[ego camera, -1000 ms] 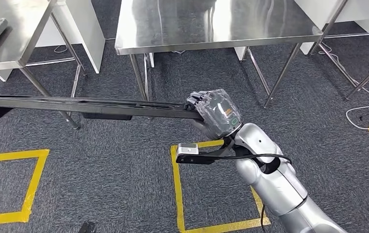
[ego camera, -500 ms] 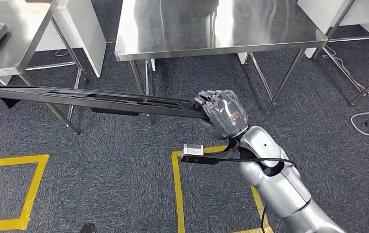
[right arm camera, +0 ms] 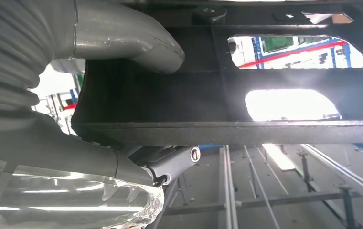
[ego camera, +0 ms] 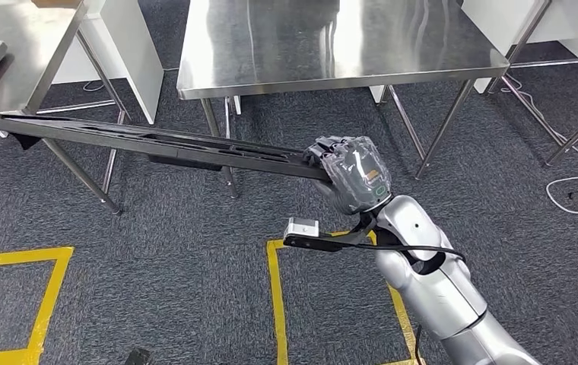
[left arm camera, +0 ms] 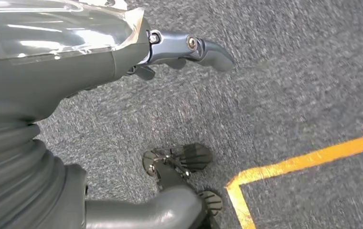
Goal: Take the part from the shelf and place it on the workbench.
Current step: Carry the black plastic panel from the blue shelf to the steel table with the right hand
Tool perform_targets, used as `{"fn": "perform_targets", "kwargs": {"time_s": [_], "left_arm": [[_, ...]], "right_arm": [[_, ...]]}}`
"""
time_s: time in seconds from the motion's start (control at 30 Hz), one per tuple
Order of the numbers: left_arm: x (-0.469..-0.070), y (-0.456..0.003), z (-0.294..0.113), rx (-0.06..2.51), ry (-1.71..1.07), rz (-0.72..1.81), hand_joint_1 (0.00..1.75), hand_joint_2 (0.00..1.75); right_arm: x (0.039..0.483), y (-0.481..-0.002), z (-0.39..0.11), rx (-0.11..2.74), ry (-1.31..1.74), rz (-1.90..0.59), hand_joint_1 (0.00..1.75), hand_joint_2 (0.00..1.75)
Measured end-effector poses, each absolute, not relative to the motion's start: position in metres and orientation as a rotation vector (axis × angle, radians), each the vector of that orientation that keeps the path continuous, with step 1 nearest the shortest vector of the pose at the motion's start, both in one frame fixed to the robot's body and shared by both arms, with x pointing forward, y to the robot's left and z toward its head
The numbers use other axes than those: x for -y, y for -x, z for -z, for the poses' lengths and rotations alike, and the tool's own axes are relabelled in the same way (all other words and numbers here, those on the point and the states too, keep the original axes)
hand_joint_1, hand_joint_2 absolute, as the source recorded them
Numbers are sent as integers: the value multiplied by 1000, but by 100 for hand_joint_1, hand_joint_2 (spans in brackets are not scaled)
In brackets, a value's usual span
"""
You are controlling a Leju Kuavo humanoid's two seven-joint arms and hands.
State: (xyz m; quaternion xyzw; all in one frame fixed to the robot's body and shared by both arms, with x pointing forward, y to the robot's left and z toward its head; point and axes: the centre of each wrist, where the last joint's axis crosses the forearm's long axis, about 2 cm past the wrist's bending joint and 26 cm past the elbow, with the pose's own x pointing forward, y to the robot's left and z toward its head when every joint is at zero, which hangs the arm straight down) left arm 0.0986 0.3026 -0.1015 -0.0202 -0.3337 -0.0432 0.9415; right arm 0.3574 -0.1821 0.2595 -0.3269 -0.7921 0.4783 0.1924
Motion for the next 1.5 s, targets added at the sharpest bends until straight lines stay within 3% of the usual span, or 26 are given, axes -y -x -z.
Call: {"fn": "perform_targets", "kwargs": {"time_s": [1.5], "left_arm": [[-301, -99, 101, 673, 57, 102, 0, 175]], "right_arm": [[189, -359, -259, 2198, 947, -1324, 166, 175]]}}
